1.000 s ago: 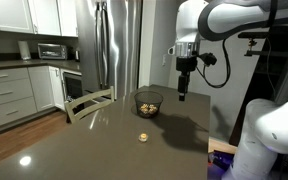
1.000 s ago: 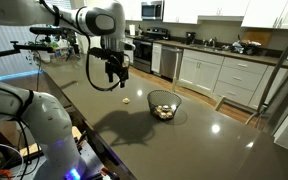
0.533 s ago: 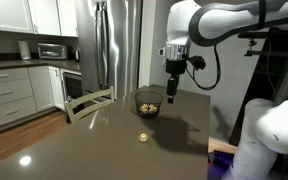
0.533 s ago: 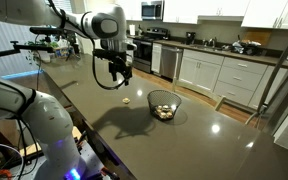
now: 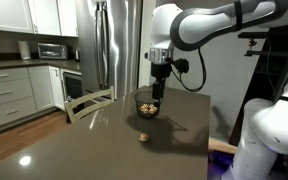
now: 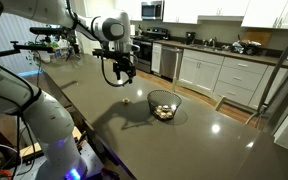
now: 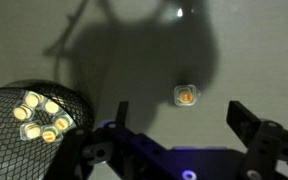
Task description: Throw the object on the table into the rubbish bin
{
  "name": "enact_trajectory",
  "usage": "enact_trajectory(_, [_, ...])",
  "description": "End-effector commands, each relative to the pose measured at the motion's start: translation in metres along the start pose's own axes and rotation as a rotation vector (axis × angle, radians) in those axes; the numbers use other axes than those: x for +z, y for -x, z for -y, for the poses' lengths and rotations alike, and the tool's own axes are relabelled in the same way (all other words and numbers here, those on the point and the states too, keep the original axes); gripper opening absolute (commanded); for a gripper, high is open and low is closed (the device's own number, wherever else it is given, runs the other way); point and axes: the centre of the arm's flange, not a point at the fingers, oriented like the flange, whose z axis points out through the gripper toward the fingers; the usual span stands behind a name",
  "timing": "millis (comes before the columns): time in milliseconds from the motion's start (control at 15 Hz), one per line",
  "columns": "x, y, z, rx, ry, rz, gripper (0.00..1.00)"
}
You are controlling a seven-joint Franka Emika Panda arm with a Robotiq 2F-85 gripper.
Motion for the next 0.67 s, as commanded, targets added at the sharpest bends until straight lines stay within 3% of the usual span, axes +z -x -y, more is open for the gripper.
enact_trajectory(0, [0.006, -0.031, 0.018, -0.006, -0.053, 0.020, 1.00])
enact_trajectory(267, [0.018, -0.047, 0.034, -0.023, -0.101, 0.039, 1.00])
enact_trajectory(600, [0.036, -0.057, 0.043, -0.024, -0.114, -0.003, 1.00])
